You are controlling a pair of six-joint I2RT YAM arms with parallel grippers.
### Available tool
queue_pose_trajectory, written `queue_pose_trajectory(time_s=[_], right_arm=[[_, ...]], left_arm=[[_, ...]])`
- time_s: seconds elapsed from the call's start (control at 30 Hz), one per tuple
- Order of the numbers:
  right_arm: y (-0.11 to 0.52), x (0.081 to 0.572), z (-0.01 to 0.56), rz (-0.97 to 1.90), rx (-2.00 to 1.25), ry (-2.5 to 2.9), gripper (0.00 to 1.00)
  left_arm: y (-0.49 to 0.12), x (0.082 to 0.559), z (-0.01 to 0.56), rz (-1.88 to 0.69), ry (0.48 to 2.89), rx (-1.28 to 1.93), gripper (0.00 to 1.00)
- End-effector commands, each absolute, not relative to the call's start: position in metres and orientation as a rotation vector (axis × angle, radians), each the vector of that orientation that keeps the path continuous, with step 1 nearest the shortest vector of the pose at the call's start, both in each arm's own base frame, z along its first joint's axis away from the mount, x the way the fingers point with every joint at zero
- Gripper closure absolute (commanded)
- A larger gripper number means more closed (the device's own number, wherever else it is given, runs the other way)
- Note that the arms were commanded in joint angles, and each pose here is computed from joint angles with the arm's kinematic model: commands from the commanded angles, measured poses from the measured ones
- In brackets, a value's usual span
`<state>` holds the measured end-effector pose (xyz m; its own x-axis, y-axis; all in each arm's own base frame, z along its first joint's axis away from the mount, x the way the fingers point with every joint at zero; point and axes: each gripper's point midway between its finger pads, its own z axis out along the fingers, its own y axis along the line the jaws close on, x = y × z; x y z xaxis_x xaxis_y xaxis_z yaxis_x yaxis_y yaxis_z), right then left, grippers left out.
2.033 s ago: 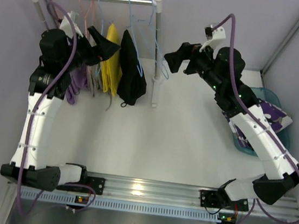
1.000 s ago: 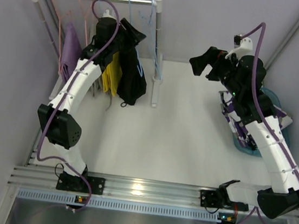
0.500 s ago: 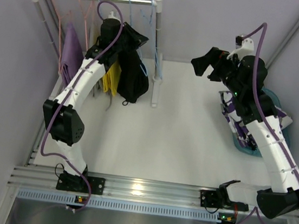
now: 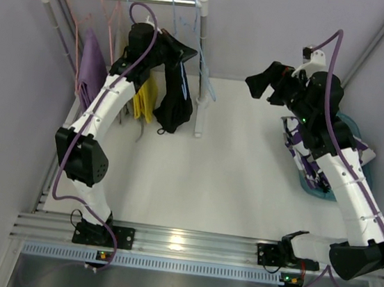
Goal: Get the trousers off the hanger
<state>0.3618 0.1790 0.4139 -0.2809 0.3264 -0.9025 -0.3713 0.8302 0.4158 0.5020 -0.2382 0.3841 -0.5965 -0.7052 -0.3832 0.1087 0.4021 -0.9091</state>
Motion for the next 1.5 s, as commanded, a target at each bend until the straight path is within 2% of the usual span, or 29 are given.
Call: queue_pose_trajectory(time_s=[0.0,0.3,0.57,0.93,1.2,1.47], right_arm=[[0.174,0.353,0.426,0.692,-0.036,1.698,0.0],[0.175,0.349,0.426,0.696,-0.067,1.693,0.0],[0.168,0.339,0.425,0.672,-0.081,1.69,0.0],[0.145,0.309,0.416,0.586,-0.1,1.687,0.0],[0.123,0.267,0.393,0.5,-0.176,1.657,0.01],[0.097,0.24,0.391,0.389,-0.185,1.63,0.01]], left_arm=[[-0.233,0.479,0.476,-1.358,1.62,-0.336,1.0],[-0.222,0.452,0.536,-1.281,1.485,-0.188,1.0],[-0.218,0.419,0.537,-1.292,1.532,-0.196,1.0],[-0.229,0.339,0.477,-1.364,1.756,-0.167,1.0],[-0.237,0.266,0.436,-1.463,1.896,0.007,1.0],[-0.248,0.204,0.42,-1.495,1.972,0.236,1.0]])
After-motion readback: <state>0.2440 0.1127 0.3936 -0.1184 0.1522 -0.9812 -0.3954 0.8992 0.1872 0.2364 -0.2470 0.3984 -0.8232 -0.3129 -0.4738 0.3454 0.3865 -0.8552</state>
